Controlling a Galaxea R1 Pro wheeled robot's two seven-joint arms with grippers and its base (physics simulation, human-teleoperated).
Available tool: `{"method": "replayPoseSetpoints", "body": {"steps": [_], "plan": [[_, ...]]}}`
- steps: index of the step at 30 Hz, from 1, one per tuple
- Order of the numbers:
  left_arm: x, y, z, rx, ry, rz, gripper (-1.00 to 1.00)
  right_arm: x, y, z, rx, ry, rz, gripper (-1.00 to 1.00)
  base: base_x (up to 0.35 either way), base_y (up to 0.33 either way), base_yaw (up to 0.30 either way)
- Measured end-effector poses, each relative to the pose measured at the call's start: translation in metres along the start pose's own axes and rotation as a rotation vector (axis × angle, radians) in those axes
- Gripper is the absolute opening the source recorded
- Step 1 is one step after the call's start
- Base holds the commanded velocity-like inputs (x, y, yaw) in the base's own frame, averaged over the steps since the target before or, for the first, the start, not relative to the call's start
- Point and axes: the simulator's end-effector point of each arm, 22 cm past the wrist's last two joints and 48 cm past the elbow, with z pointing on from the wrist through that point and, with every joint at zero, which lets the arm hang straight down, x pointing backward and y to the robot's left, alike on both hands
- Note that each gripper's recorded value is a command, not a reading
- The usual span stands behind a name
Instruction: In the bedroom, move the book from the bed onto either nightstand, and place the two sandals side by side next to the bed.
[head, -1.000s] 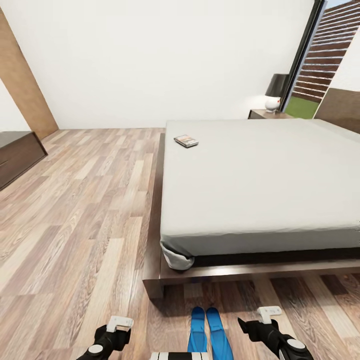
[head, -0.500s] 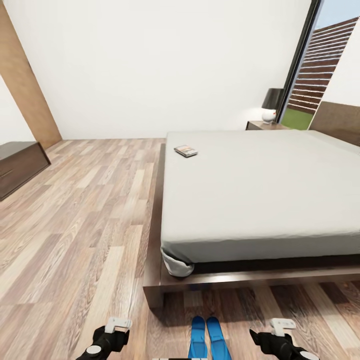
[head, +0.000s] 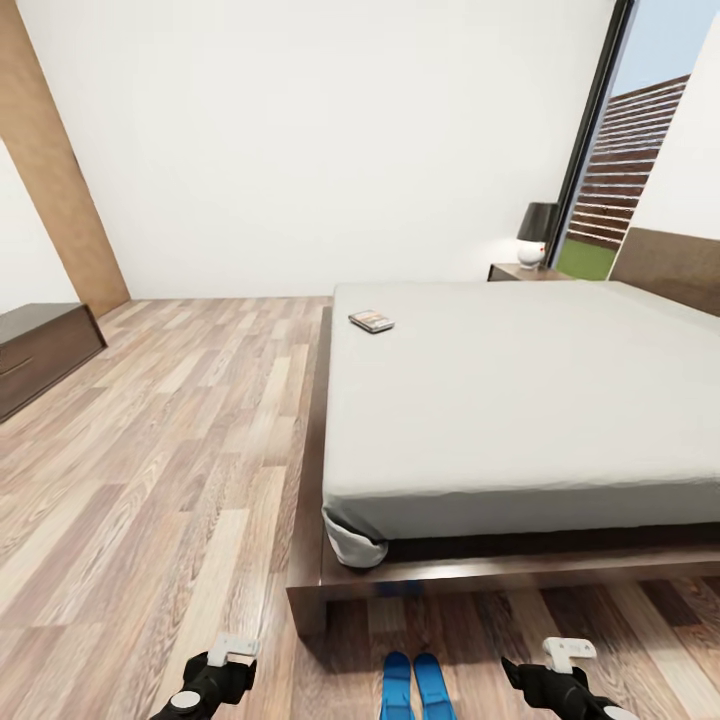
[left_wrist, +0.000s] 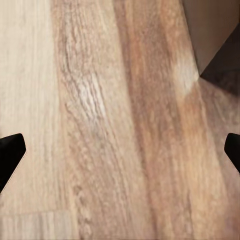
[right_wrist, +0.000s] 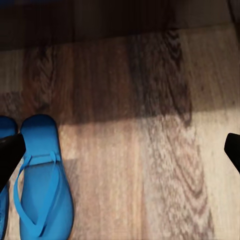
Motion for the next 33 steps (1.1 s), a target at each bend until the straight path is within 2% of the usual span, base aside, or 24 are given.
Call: {"method": "replayPoseSetpoints", "body": {"steps": [12, 17, 25, 33], "plan": [[-0.022, 0.005, -0.01, -0.011, -0.04, -0.003, 1.0, -0.022, 0.002, -0.009, -0.004, -0.05, -0.002, 1.0, 0.0, 0.0, 0.0], [-0.024, 0.008, -0.014, -0.018, -0.024, -0.006, 1.0, -0.028, 0.003, -0.013, -0.006, -0.064, -0.001, 1.0, 0.0, 0.0, 0.0], [-0.034, 0.011, -0.02, -0.025, -0.029, -0.028, 1.0, -0.033, 0.004, -0.019, -0.009, -0.078, 0.003, 1.0, 0.0, 0.0, 0.0], [-0.042, 0.014, -0.032, -0.027, -0.002, -0.035, 1.0, -0.04, 0.006, -0.029, -0.01, -0.06, 0.008, 1.0, 0.0, 0.0, 0.0]]}}
